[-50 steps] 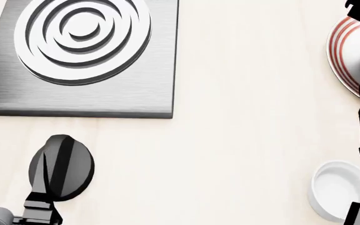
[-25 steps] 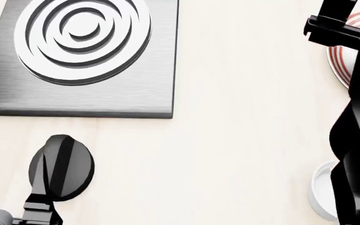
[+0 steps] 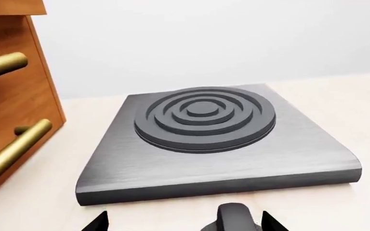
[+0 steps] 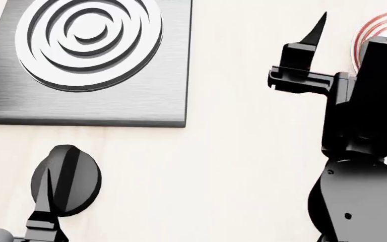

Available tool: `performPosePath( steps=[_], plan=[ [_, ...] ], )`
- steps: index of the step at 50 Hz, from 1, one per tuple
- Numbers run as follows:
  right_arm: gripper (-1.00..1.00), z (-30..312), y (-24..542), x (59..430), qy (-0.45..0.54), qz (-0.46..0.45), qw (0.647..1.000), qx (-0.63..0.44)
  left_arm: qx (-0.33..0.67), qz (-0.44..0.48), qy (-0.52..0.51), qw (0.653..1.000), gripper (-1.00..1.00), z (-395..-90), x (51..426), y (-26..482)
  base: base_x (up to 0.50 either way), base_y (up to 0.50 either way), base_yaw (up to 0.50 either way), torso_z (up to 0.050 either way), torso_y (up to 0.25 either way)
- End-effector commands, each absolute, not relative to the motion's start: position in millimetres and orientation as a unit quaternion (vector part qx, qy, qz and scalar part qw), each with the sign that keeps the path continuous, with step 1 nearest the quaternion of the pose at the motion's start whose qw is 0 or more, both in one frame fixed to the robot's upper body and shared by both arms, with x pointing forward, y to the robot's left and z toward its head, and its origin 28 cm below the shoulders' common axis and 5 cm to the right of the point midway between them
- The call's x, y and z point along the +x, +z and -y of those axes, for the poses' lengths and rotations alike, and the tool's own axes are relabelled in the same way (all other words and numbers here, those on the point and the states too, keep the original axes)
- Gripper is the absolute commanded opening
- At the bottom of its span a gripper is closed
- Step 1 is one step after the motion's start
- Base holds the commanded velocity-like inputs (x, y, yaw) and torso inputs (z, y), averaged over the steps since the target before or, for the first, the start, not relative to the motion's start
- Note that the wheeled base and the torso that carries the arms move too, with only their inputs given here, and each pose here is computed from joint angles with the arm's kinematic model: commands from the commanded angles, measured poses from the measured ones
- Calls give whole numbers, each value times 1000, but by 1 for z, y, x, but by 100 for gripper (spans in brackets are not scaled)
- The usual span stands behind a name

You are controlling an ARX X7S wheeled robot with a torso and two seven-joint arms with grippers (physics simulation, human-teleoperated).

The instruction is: Pick the akita bowl next to the ramekin and place it on the plate.

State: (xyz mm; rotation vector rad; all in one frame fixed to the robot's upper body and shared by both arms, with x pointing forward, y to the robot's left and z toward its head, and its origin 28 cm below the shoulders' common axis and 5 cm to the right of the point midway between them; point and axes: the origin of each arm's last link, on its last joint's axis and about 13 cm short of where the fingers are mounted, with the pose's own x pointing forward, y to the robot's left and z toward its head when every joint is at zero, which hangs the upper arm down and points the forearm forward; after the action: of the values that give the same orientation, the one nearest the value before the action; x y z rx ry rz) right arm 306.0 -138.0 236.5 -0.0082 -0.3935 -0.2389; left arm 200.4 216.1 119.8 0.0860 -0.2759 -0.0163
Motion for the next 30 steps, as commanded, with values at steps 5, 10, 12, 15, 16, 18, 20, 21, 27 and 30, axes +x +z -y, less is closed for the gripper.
performPosePath(
  steps=[5, 10, 12, 15, 16, 18, 20, 21, 27, 30],
  plan=[
    [100, 119, 220, 282, -80, 222, 972, -20, 31, 149, -9, 988, 100, -217, 200, 123, 0, 0, 0, 0, 0],
    [100, 114, 216, 272, -73, 229, 970, -30, 31, 150, -9, 988, 100, -217, 201, 124, 0, 0, 0, 0, 0],
    [100, 112, 215, 268, -72, 233, 969, -33, 30, 150, -9, 988, 100, -217, 201, 124, 0, 0, 0, 0, 0],
    [100, 111, 212, 261, -68, 234, 969, -39, 30, 150, -7, 988, 100, -217, 202, 123, 0, 0, 0, 0, 0],
    [100, 111, 212, 259, -67, 234, 969, -38, 30, 149, -7, 988, 100, -217, 202, 122, 0, 0, 0, 0, 0],
    [100, 109, 210, 255, -65, 237, 968, -52, 30, 150, -7, 988, 100, -217, 201, 122, 0, 0, 0, 0, 0],
    [100, 108, 209, 251, -65, 239, 967, -53, 30, 149, -8, 988, 100, -216, 201, 122, 0, 0, 0, 0, 0],
    [100, 108, 208, 250, -65, 241, 966, -59, 30, 150, -8, 988, 100, -216, 201, 122, 0, 0, 0, 0, 0],
    [100, 105, 206, 238, -62, 252, 963, -70, 29, 149, -8, 988, 100, -216, 201, 122, 0, 0, 0, 0, 0],
    [100, 102, 205, 232, -61, 259, 961, -77, 28, 148, -9, 989, 100, -215, 201, 120, 0, 0, 0, 0, 0]
  ],
)
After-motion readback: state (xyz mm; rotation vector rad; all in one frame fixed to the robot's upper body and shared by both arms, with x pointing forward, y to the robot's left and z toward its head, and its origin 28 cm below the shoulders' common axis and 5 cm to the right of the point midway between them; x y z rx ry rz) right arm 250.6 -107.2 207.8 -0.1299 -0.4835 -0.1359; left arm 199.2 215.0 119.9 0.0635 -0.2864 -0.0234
